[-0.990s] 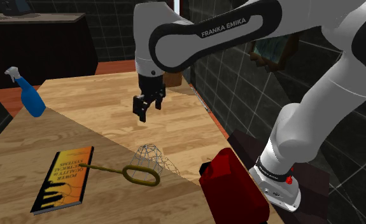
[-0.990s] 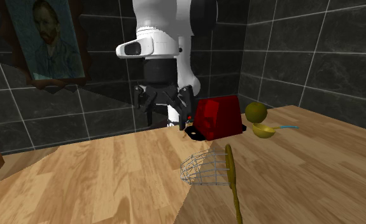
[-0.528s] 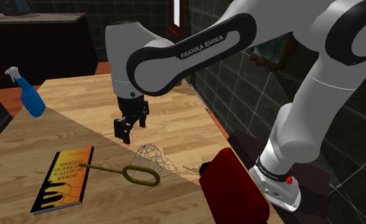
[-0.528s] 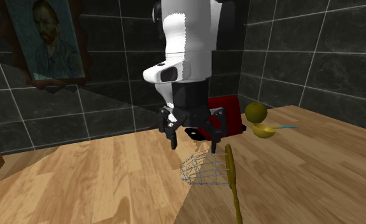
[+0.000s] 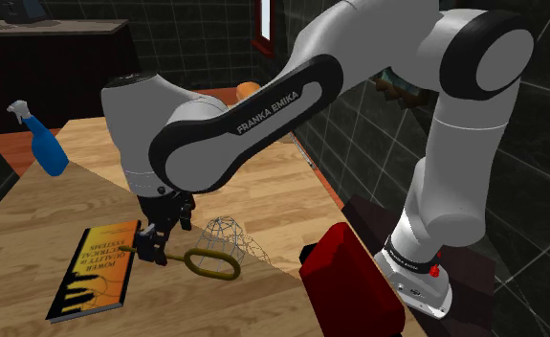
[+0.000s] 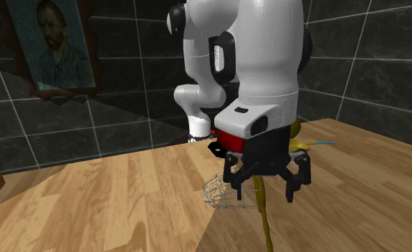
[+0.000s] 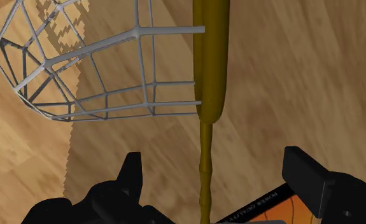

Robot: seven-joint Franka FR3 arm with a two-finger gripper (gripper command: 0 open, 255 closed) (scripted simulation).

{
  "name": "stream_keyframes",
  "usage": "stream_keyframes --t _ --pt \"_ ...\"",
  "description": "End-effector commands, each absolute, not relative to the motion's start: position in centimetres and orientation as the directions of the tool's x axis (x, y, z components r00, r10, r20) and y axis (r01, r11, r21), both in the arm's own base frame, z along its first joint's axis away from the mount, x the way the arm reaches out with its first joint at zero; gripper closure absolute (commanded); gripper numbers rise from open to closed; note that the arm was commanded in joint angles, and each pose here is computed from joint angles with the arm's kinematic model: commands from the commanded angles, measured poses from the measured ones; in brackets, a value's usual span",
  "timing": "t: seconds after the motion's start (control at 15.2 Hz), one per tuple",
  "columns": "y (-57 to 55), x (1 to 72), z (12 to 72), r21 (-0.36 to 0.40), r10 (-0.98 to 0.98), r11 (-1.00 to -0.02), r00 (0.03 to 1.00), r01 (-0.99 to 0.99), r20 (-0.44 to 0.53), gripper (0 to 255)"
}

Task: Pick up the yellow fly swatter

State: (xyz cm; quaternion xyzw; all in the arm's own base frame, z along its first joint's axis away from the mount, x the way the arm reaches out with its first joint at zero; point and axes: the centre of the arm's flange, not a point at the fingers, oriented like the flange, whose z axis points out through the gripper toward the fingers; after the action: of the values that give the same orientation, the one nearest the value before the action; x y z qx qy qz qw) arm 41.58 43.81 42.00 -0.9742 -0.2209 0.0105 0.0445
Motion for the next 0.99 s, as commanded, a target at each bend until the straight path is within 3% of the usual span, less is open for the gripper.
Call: stream_keyframes --t 0.0,0.53,0.59,0.92 --pt "44.5 41.7 41.0 -0.092 0.442 -0.893 0.897 0.440 -0.003 0" --pt "44.5 41.7 37.6 -0.092 0.442 -0.893 0.897 0.440 -0.003 0" --pt "44.5 41.8 37.6 -0.093 0.442 -0.893 0.897 0.440 -0.003 255" --pt "44.5 41.7 37.6 -0.093 0.442 -0.893 0.897 0.440 -0.003 255"
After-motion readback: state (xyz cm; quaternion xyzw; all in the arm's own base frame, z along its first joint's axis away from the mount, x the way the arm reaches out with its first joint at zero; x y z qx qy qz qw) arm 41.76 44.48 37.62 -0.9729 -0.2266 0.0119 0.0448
